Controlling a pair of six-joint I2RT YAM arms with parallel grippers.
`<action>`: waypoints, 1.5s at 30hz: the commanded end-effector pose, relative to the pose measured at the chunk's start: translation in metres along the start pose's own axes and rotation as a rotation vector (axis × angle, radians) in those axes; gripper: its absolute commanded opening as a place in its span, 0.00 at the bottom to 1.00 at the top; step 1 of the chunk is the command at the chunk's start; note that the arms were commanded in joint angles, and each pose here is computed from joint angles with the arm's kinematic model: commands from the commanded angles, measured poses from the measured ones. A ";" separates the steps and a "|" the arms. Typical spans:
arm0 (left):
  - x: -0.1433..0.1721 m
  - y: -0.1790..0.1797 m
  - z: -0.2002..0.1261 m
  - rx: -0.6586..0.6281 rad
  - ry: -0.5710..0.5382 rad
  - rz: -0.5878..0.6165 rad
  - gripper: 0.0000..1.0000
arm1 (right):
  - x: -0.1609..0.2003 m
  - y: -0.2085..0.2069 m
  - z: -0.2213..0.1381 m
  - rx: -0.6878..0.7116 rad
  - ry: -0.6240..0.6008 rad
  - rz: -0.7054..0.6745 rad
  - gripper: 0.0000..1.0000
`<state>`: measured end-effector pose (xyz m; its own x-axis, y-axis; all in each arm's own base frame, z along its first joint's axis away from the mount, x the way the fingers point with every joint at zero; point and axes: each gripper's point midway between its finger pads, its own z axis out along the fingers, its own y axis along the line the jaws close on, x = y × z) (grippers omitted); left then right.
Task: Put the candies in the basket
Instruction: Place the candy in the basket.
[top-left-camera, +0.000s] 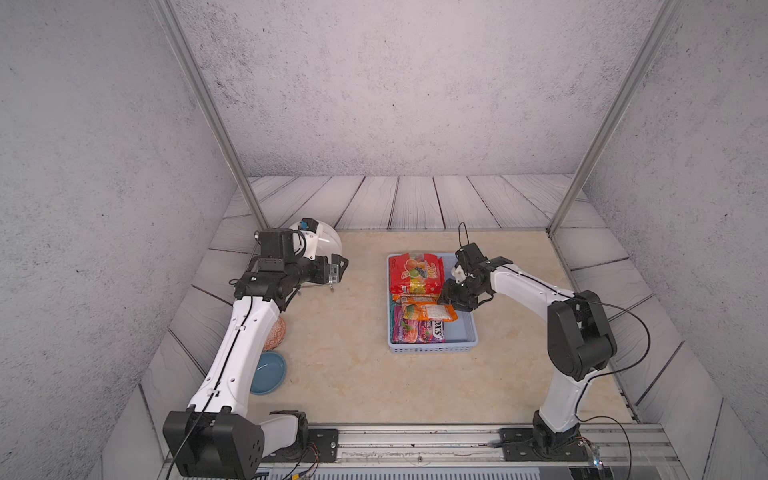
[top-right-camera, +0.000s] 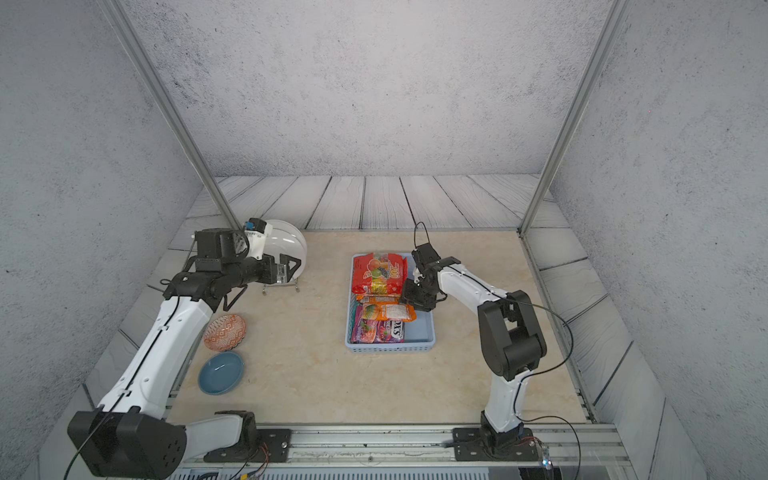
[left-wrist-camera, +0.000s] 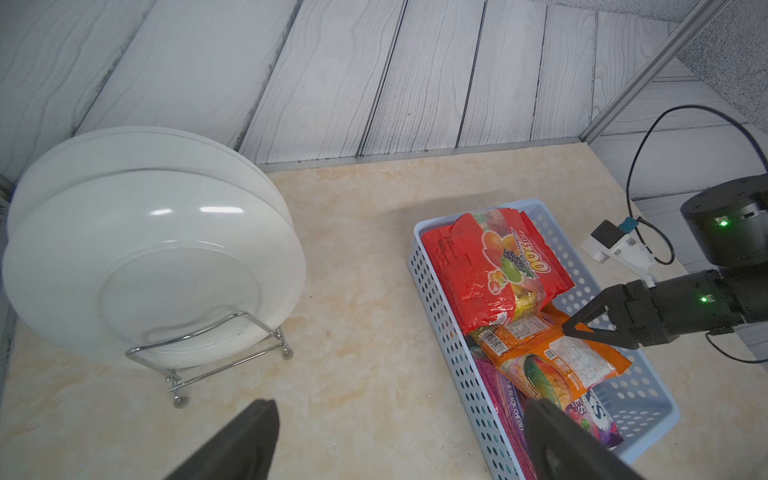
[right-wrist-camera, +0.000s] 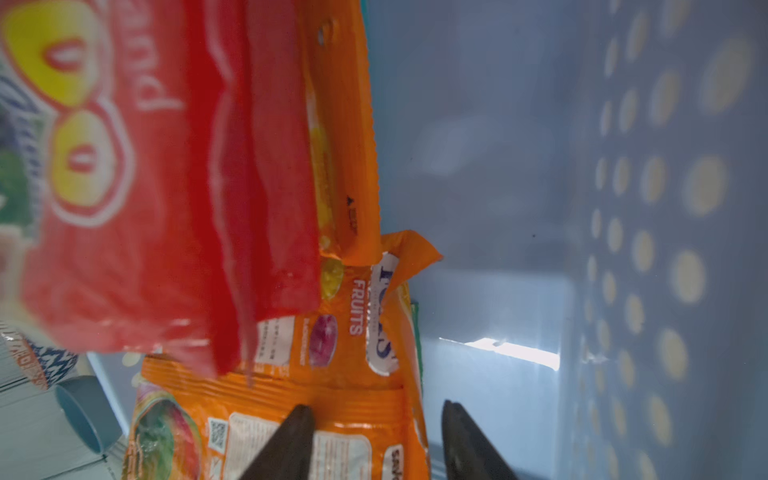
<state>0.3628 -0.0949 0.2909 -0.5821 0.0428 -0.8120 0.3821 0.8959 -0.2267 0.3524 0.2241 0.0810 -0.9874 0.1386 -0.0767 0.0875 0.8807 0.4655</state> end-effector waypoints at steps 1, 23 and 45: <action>-0.006 -0.002 -0.003 0.009 -0.010 0.005 0.98 | 0.012 0.014 0.007 -0.103 0.070 0.045 0.39; -0.006 -0.002 -0.003 0.016 -0.016 -0.006 0.99 | 0.054 0.040 -0.042 -0.260 -0.083 -0.235 0.00; -0.001 0.003 0.002 0.013 -0.011 -0.022 0.98 | 0.060 0.037 -0.035 -0.201 -0.200 -0.500 0.00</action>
<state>0.3644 -0.0929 0.2925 -0.5791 0.0283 -0.8148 0.3779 0.8949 -0.2375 0.2932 0.2526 0.1106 -0.8973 -0.1468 -0.4162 -0.3689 0.7671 0.5248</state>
